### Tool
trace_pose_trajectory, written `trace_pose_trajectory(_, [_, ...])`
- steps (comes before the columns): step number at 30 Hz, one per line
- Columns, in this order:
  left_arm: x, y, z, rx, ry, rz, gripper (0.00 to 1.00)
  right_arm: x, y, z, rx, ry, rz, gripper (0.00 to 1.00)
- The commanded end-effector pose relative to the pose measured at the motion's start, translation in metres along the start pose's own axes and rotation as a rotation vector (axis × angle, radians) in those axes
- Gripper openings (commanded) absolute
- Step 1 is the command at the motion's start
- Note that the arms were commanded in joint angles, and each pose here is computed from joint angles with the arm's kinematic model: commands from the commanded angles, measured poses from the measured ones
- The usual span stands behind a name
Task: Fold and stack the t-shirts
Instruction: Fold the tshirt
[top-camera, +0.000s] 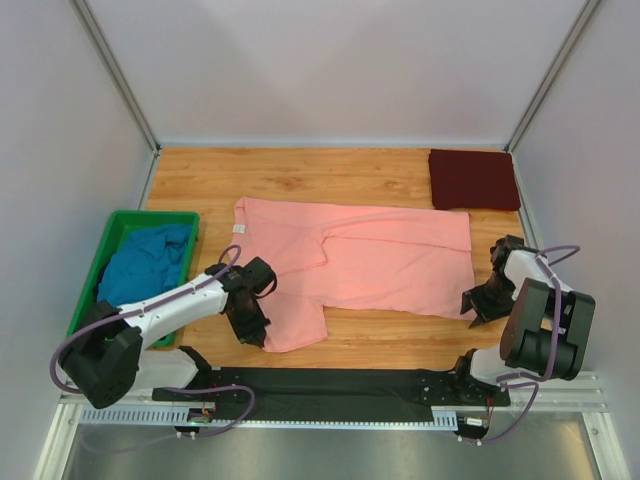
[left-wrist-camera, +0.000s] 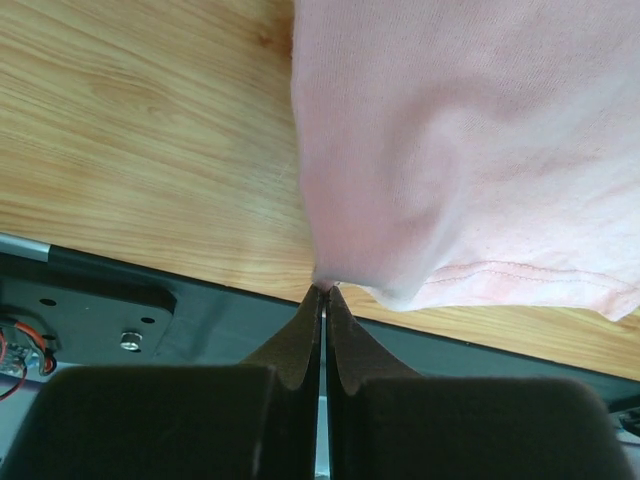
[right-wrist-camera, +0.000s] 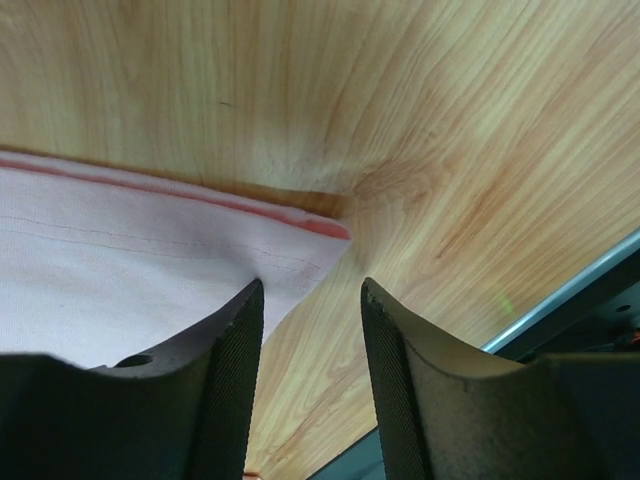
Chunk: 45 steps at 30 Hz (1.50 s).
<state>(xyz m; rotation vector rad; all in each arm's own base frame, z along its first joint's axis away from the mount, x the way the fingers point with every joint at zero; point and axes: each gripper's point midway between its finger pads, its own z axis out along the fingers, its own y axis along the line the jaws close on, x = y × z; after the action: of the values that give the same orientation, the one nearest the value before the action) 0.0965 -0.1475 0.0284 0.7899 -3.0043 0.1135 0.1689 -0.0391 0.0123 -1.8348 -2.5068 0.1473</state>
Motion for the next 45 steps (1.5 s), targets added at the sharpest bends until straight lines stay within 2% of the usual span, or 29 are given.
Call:
trace_pose_trajectory(1, [-0.005, -0.003, -0.010, 0.020, -0.034, 0.037, 0.00, -0.018, -0.001, 0.012, 0.010, -0.106, 0.043, 0.45])
trace_pose_trajectory(5, [-0.008, -0.008, -0.015, 0.049, -0.054, 0.042, 0.00, -0.029, 0.006, 0.020, -0.023, -0.160, 0.038, 0.40])
trace_pose_trajectory(8, [-0.015, -0.017, -0.030, 0.084, -0.097, 0.052, 0.00, -0.033, 0.017, 0.016, -0.084, -0.179, 0.023, 0.29])
trace_pose_trajectory(11, [-0.030, -0.025, -0.054, 0.101, -0.181, 0.066, 0.00, -0.037, 0.016, 0.010, -0.091, -0.208, 0.011, 0.07])
trace_pose_trajectory(14, [-0.039, -0.024, -0.064, 0.091, -0.234, 0.077, 0.00, -0.036, 0.012, 0.006, -0.078, -0.219, -0.029, 0.01])
trace_pose_trajectory(20, [-0.052, -0.025, -0.080, 0.101, -0.309, 0.063, 0.00, -0.030, 0.002, -0.005, -0.057, -0.200, -0.082, 0.00])
trace_pose_trajectory(28, [-0.083, -0.028, -0.089, 0.108, -0.355, 0.022, 0.00, -0.034, 0.012, -0.021, -0.060, -0.175, -0.133, 0.00])
trace_pose_trajectory(36, [-0.112, -0.053, -0.111, 0.091, -0.403, 0.063, 0.00, -0.047, 0.043, -0.051, -0.156, -0.190, -0.206, 0.00])
trace_pose_trajectory(45, [-0.160, -0.066, -0.122, 0.066, -0.435, 0.057, 0.00, -0.052, 0.063, -0.062, -0.158, -0.168, -0.243, 0.00])
